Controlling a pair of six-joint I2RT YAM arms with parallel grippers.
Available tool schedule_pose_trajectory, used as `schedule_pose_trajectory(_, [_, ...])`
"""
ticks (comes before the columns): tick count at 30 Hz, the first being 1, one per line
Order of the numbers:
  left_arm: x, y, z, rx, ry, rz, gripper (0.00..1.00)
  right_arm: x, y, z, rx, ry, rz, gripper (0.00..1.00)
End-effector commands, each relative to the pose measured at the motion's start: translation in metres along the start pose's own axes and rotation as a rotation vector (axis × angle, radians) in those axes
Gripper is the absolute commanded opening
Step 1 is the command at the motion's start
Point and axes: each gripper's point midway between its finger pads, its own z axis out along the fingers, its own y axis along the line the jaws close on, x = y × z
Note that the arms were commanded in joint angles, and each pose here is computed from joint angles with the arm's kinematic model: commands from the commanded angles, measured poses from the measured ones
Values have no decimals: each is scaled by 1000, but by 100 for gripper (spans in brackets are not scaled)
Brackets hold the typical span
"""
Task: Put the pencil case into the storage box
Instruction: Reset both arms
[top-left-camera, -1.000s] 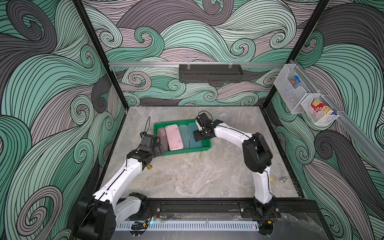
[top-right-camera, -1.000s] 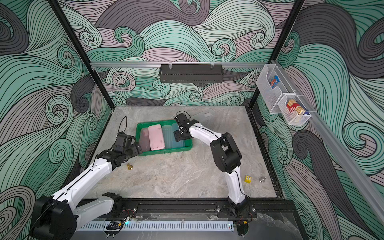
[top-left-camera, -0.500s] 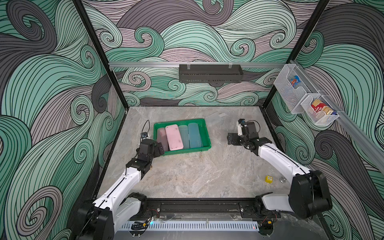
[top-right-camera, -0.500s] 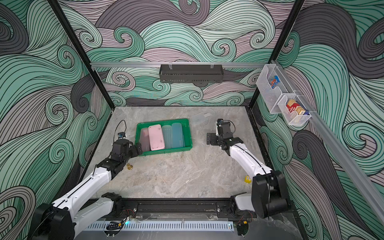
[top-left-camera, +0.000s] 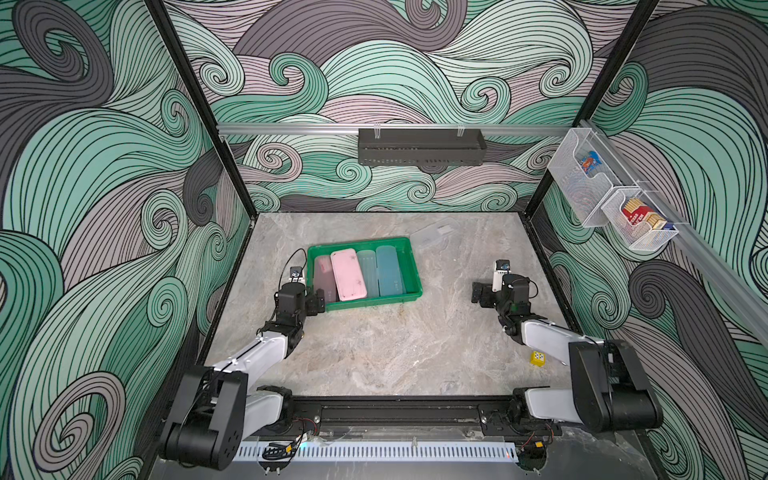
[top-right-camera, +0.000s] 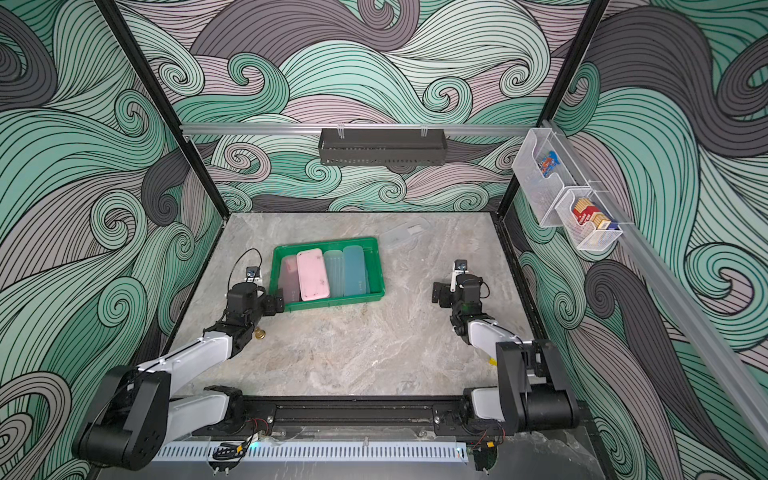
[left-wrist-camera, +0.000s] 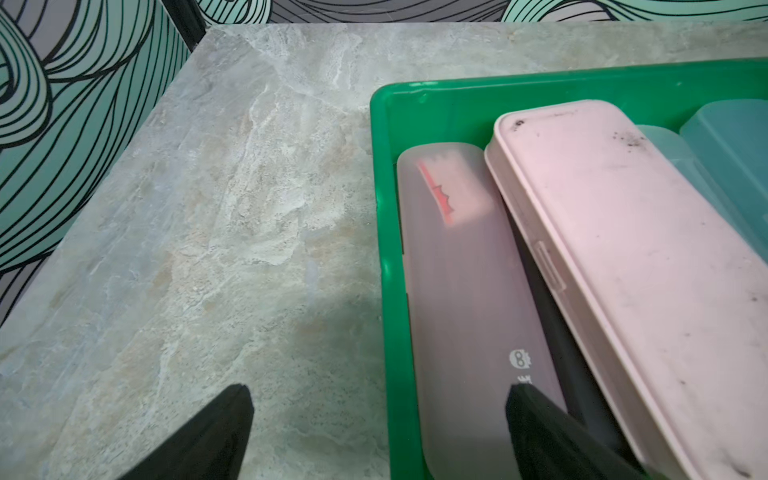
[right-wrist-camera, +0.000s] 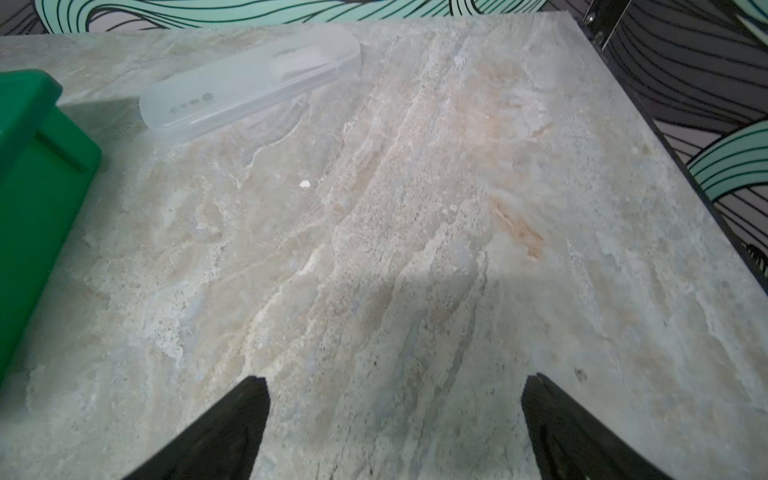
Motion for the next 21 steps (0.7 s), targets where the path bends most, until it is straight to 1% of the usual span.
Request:
schedule_pose_trajectory(1, [-39,-9,3,56,-118,18,98,-42,-1,6,18,-137,-26,99])
schedule_pose_trajectory(4, [-49,-6,3,61,-213,18,98,-47,7,10,-24,-150,-54,99])
schedule_pose_trajectory(6, [-55,-5,3,65,-277,21,98,-47,8,12,-26,-186,-70,99])
schedule_pose_trajectory(8, [-57,-3,8,62,-292,16,98,-42,10,15,-35,-257,-85,99])
schedule_pose_trajectory(9, [-51,-7,14,88,-264,24,99,-38,10,13,-34,-245,-80,99])
schedule_pose_trajectory(10, [-50,-9,20,110,-277,28,99,-36,8,13,-27,-233,-72,99])
schedule_pose_trajectory(11, [-41,-12,34,122,-267,43,99,-37,7,14,-28,-250,-67,99])
schedule_pose_trajectory(12, [-44,-13,41,136,-317,54,99,-34,7,15,-30,-258,-70,99])
schedule_pose_trajectory(13, [-42,-9,42,121,-307,39,99,-34,7,14,-28,-271,-70,99])
schedule_pose_trajectory(15, [-34,2,43,79,-175,-23,99,-33,7,13,-29,-267,-71,99])
schedule_pose_trajectory(16, [-38,2,45,76,-186,-25,99,-34,7,14,-28,-269,-72,99])
schedule_pose_trajectory(18, [-44,2,52,70,-254,-2,99,-33,9,14,-33,-266,-80,99])
schedule_pose_trajectory(21, [-38,5,52,57,-158,-25,99,-33,10,13,-37,-266,-81,99])
